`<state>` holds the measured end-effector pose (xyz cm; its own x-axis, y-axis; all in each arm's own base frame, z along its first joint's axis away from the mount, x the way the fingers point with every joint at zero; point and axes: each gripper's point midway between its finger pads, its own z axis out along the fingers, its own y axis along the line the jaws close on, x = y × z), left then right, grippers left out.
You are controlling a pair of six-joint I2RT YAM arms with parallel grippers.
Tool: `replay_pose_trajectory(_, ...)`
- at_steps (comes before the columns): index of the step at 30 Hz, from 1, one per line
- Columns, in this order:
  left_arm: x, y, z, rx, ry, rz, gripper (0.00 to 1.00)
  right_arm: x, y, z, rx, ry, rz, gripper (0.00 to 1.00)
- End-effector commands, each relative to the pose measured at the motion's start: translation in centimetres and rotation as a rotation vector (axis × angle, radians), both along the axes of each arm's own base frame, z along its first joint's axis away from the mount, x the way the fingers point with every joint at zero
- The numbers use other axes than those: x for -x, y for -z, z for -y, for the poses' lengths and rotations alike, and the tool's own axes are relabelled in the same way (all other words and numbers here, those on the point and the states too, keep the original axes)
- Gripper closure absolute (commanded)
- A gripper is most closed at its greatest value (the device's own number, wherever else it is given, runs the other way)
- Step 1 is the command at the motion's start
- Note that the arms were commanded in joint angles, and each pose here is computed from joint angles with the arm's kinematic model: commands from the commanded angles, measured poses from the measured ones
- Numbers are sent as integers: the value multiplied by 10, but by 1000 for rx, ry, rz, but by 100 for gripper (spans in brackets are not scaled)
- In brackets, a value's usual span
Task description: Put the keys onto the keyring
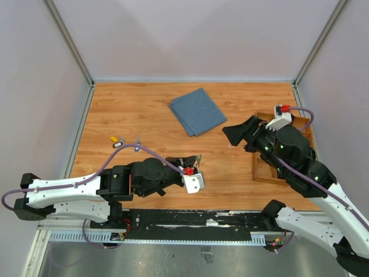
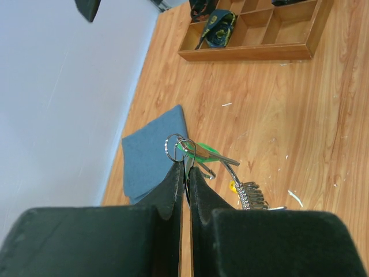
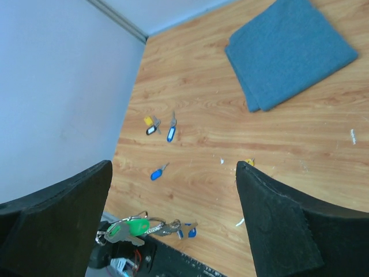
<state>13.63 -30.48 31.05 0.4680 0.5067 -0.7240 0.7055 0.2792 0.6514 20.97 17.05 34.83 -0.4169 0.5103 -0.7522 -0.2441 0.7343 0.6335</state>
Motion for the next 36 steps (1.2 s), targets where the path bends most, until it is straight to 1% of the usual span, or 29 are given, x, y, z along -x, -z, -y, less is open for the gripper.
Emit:
replay_pose_trajectory(1,-4,-13,0,54,-21,25,100,11,-4,-26,-79,-103,-128,17)
replay_pose_trajectory(2,-4,-13,-1,54,-22,25,100,14,-7,-35,-98,-130,-143,21)
replay_pose_trajectory(5,-4,-13,-2,58,-27,26,99,20,-12,-53,-121,-145,-147,27)
replay_pose_trajectory(14,-7,-14,-4,66,-43,34,99,43,-10,-96,-130,-258,-216,45)
replay_pose_trajectory(18,-9,-14,-6,70,-54,36,99,48,-5,-100,-116,-268,-243,47)
replay_pose_trajectory(24,-9,-17,-7,80,-56,35,99,54,0,-110,-135,-306,-265,52)
replay_pose_trajectory(34,-9,-17,-7,74,-56,35,100,60,10,-120,-120,-347,-306,53)
replay_pose_trajectory(36,-10,-16,-7,73,-56,35,99,61,10,-122,-119,-350,-308,55)
